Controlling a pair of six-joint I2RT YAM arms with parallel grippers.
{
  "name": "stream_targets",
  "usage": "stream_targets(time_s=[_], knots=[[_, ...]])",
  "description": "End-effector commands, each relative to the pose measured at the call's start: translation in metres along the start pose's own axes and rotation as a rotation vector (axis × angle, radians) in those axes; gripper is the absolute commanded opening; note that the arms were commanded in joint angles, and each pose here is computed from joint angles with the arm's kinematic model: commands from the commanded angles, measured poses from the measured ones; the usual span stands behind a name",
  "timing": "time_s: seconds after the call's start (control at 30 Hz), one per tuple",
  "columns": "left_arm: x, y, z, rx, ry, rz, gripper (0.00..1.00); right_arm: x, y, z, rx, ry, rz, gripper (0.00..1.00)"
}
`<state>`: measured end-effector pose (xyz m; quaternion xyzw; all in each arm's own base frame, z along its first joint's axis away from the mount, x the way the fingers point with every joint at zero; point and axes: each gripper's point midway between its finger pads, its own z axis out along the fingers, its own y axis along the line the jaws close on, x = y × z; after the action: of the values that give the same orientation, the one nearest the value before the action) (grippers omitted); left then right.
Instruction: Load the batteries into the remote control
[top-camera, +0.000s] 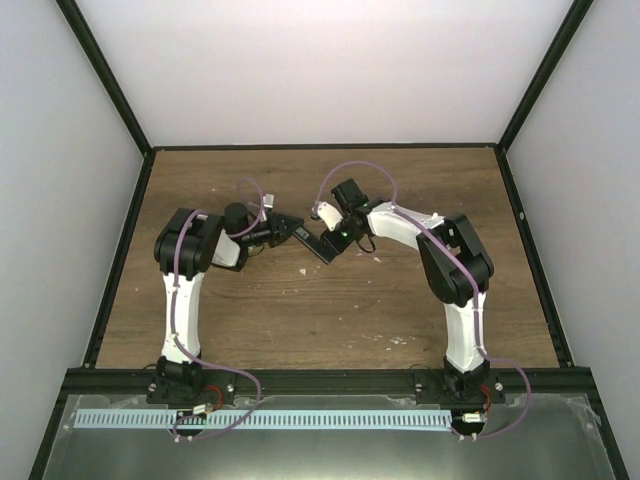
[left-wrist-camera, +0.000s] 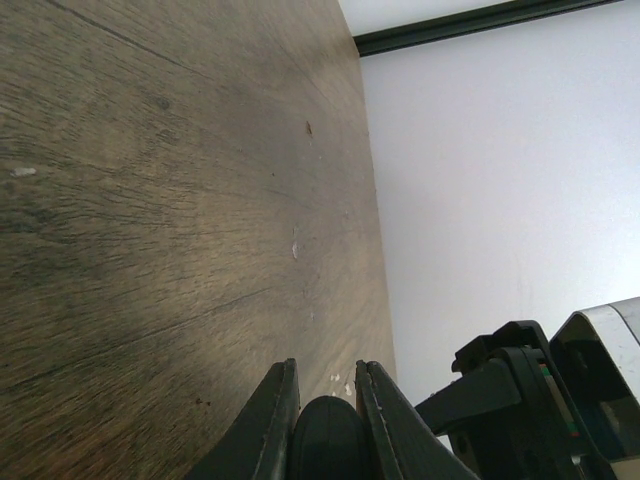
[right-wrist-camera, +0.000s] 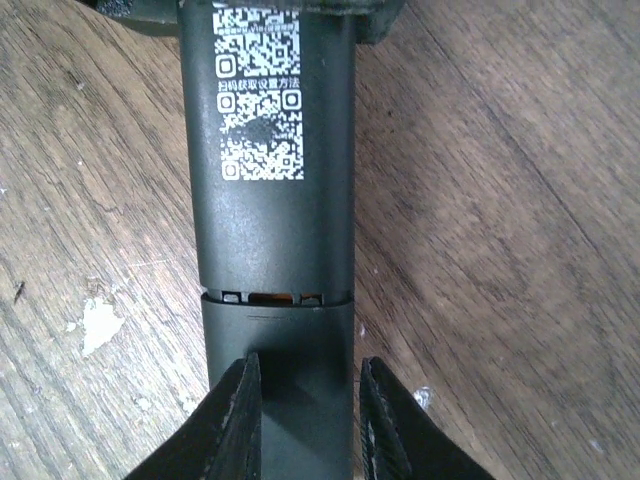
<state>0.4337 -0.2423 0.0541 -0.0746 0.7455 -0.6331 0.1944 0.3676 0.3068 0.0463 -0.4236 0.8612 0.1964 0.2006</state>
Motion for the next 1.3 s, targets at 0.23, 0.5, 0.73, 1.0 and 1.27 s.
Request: stream_targets(time_s=[0.23,0.5,0.73,1.0,1.27], knots=[[0.016,0.006,0.002,0.029,0.046,-0.036,0.00,-0.028,-0.006,0.006,-0.003,-0.058,-0.054,0.21],[0.015,0.006,0.001,0.023,0.036,-0.037,0.00,-0.047,-0.010,-0.015,0.020,-0.117,-0.045,0.21],[0.011,0.003,0.001,0.028,0.024,-0.033,0.00,-0.052,-0.015,-0.066,0.043,-0.171,0.138,0.29],[0.010,0.004,0.001,0.022,0.017,-0.033,0.00,0.020,0.013,-0.065,-0.090,0.083,0.470,0.38],[0.010,0.004,0.001,0.018,0.016,-0.024,0.00,0.057,0.036,-0.051,-0.189,0.222,0.653,0.38]])
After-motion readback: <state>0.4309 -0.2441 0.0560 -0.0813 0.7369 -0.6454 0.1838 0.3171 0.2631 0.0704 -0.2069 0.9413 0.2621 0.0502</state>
